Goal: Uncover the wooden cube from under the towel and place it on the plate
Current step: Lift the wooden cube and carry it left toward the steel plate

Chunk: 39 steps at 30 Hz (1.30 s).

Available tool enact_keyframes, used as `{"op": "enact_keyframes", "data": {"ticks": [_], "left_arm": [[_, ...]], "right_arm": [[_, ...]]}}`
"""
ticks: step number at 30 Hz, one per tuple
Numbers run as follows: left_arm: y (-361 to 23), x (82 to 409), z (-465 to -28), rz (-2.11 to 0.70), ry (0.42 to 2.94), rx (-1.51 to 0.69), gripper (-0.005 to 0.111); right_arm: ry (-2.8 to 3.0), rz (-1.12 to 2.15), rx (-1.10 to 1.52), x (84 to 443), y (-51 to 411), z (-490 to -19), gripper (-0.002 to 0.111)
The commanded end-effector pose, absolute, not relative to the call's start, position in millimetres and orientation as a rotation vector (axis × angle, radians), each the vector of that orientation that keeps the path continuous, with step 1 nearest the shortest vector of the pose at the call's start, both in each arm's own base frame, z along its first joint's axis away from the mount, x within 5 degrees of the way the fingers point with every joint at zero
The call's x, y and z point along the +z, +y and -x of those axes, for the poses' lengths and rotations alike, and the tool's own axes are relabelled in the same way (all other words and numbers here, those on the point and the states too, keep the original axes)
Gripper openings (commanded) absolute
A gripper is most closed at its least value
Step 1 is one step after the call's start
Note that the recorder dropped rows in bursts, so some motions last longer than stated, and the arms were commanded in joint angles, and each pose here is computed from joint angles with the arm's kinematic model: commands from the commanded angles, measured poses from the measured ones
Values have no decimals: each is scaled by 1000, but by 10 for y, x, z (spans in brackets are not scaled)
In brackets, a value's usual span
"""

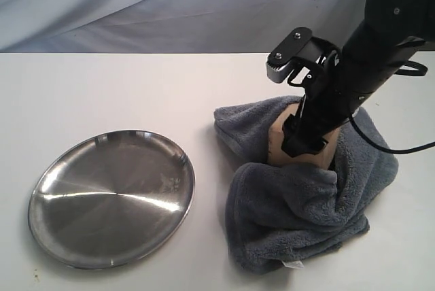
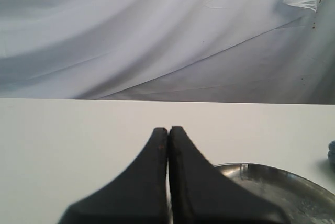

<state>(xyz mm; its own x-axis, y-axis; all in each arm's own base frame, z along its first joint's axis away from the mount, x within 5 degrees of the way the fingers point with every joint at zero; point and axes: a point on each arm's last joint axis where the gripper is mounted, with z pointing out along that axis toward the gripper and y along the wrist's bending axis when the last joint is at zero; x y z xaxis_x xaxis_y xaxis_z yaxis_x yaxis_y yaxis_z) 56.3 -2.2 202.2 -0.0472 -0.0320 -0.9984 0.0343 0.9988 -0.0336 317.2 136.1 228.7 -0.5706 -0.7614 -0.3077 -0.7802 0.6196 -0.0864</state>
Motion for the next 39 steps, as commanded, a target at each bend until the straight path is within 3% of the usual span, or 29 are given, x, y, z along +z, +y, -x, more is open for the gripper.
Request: {"op": "enact_keyframes", "data": {"ticks": [1,15,26,39], "left_arm": [[-21,2009,-563,2,1619,-54,1],[-21,2009,-563,0,1619,-52,1],[-21,2009,-563,2,1619,-54,1],[-21,2009,-563,0,1619,-52,1]], "right_arm": [[2602,1225,50,2208,1276,-3100,43],[2373,1006,67,2780,1234,-3020,43],[2308,978,231,2633,1648,-3050,43],[2222,1204,316,2569,2372,-2954,43]]}}
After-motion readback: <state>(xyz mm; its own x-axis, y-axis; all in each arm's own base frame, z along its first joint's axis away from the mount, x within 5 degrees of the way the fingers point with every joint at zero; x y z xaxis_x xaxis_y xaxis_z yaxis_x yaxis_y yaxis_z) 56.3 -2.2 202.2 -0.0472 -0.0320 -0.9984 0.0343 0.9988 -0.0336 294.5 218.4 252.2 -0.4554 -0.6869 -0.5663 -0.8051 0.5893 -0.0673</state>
